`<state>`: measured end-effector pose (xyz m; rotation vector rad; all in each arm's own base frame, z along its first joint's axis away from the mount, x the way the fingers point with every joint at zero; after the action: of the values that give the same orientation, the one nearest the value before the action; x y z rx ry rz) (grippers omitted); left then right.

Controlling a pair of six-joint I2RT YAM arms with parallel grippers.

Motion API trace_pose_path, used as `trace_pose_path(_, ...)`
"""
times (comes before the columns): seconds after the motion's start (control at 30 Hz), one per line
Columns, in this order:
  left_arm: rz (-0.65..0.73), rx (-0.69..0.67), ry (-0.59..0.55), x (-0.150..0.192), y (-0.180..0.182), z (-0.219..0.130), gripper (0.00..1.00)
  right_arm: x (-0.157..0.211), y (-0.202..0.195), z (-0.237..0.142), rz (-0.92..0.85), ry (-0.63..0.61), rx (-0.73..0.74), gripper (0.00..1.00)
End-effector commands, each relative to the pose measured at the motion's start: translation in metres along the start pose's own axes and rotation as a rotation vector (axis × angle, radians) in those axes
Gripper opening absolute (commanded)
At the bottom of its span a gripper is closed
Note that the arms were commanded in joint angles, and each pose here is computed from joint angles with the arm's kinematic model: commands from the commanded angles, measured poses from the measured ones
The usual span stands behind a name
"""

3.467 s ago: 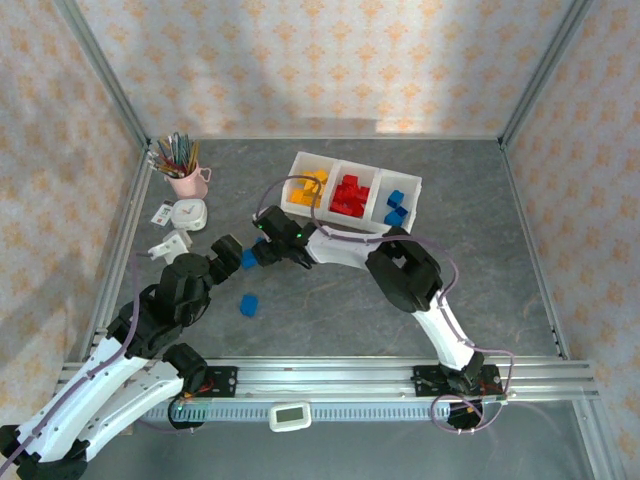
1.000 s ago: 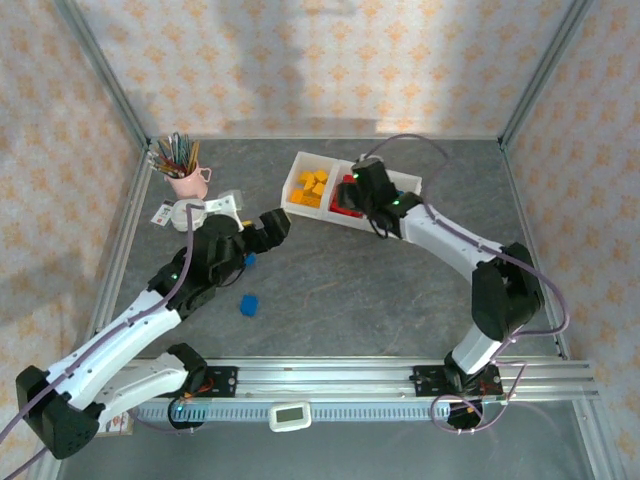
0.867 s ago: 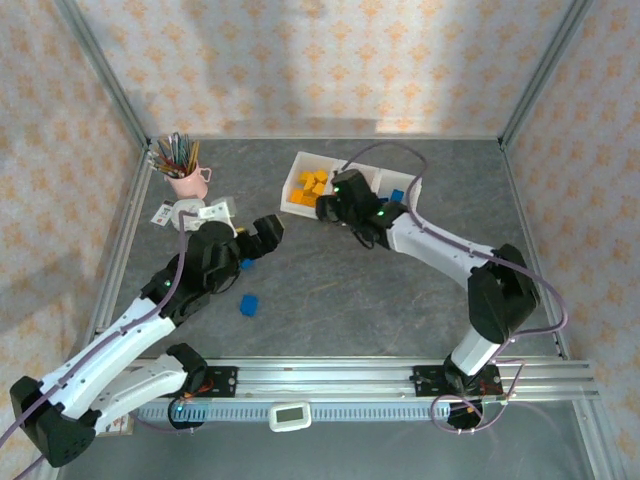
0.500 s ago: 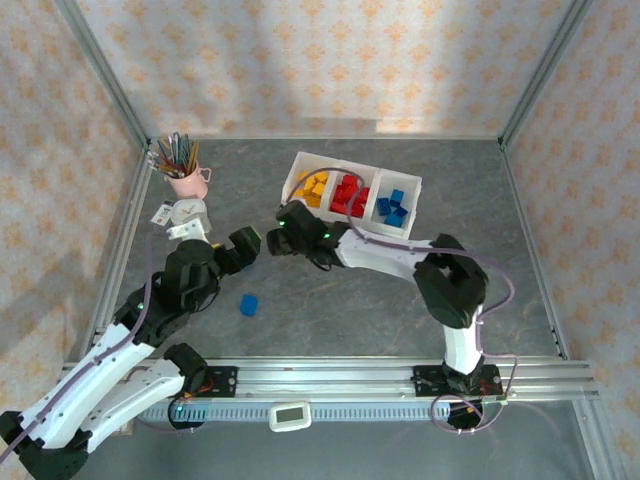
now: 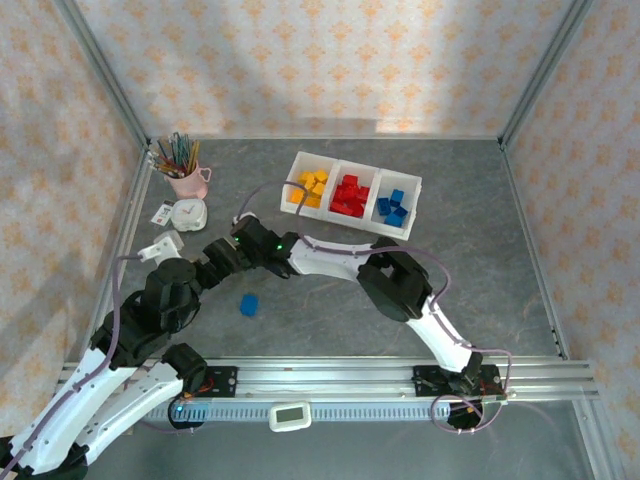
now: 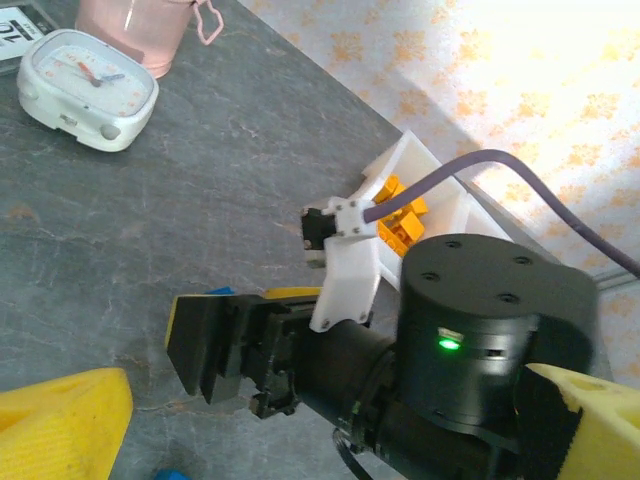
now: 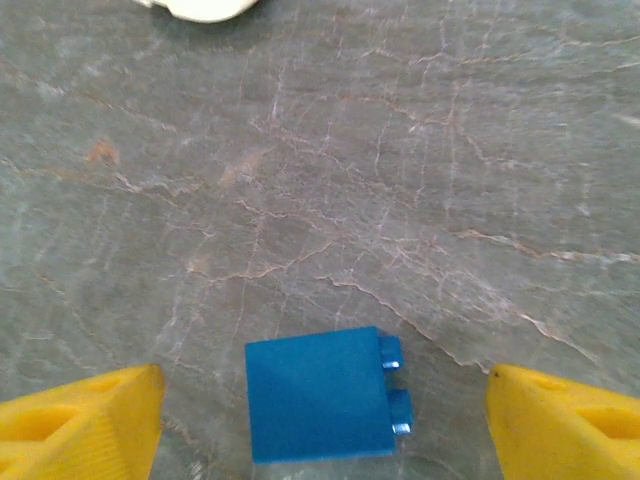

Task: Sort the legos into containers by color
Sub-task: Pick up the lego from the middle-left of the table.

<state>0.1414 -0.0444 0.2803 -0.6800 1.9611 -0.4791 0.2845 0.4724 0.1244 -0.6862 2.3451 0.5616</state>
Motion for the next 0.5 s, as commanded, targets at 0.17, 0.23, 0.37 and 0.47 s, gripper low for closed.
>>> trace_pose_path(0.17, -0.01, -0.05, -0.034, -0.004, 0.006, -0.003, 0.99, 0.008, -0.003, 0.029, -0.126, 0.039, 0.055, 0.71)
trace_pose_path(0.23, -0.006, -0.051, -0.031, -0.003, 0.006, -0.002, 0.99, 0.009, -0.004, 0.032, -0.139, 0.045, 0.067, 0.65)
trace_pose_path(0.37, 0.002, -0.049, -0.027, -0.003, 0.003, 0.001, 0.99, 0.006, -0.005, 0.03, -0.145, 0.038, 0.082, 0.52)
trace_pose_path(0.47, 0.006, -0.035, -0.021, -0.003, -0.001, 0.003, 0.99, -0.001, -0.005, 0.018, -0.134, 0.012, 0.084, 0.41)
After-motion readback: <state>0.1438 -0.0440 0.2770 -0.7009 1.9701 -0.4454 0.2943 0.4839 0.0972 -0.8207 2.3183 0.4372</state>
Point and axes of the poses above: each hand's point on the last joint's axis, 136 mm out from that joint toward the fingers, its own z axis out along the fingers, its own y axis along the line the jaws close on, x = y × z, the point moved 8 cm from there along -z, back along the fingers, and after that the axes turned 1 degree about -z, right-handed, at the moved point
